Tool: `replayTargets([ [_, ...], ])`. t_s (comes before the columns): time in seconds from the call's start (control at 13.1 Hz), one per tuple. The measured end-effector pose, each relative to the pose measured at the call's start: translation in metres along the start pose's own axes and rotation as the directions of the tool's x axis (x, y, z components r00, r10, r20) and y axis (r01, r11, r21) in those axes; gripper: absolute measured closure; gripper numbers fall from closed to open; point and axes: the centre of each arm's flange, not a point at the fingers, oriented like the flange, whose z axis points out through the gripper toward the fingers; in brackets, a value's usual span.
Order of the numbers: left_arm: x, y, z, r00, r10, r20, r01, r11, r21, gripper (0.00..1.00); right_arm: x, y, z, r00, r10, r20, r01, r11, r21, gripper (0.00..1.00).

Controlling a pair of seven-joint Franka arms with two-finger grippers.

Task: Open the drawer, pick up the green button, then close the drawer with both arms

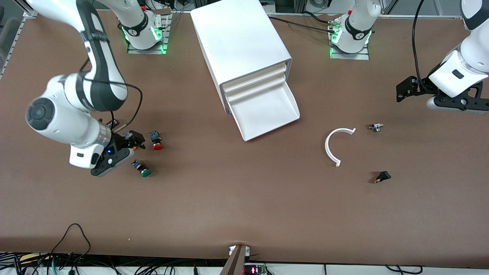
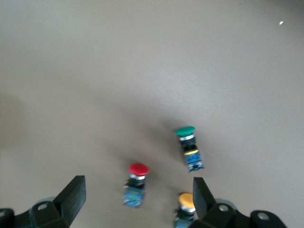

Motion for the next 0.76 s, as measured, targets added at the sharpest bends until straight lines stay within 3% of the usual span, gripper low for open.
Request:
replayTargets([
  [0.31, 0.000, 0.000, 0.000, 1.000, -0.001, 0.001, 0.001, 1.000, 0.000, 0.00, -0.016, -0.024, -0.075, 0.993, 0.101, 0.054, -0.104, 0.993, 0.051, 0.00],
  [0.46, 0.000, 0.001, 0.000, 1.000, -0.022, 0.001, 0.022, 1.000, 0.000, 0.00, -0.029, -0.015, -0.102, 0.992, 0.119, 0.052, -0.122, 0.991, 0.057, 0.00],
  [0.76, -0.001, 0.017, -0.002, 0.994, -0.110, 0.004, 0.110, 0.994, 0.002, 0.00, -0.059, 0.001, -0.153, 0.992, 0.119, 0.052, -0.119, 0.993, -0.002, 0.00],
])
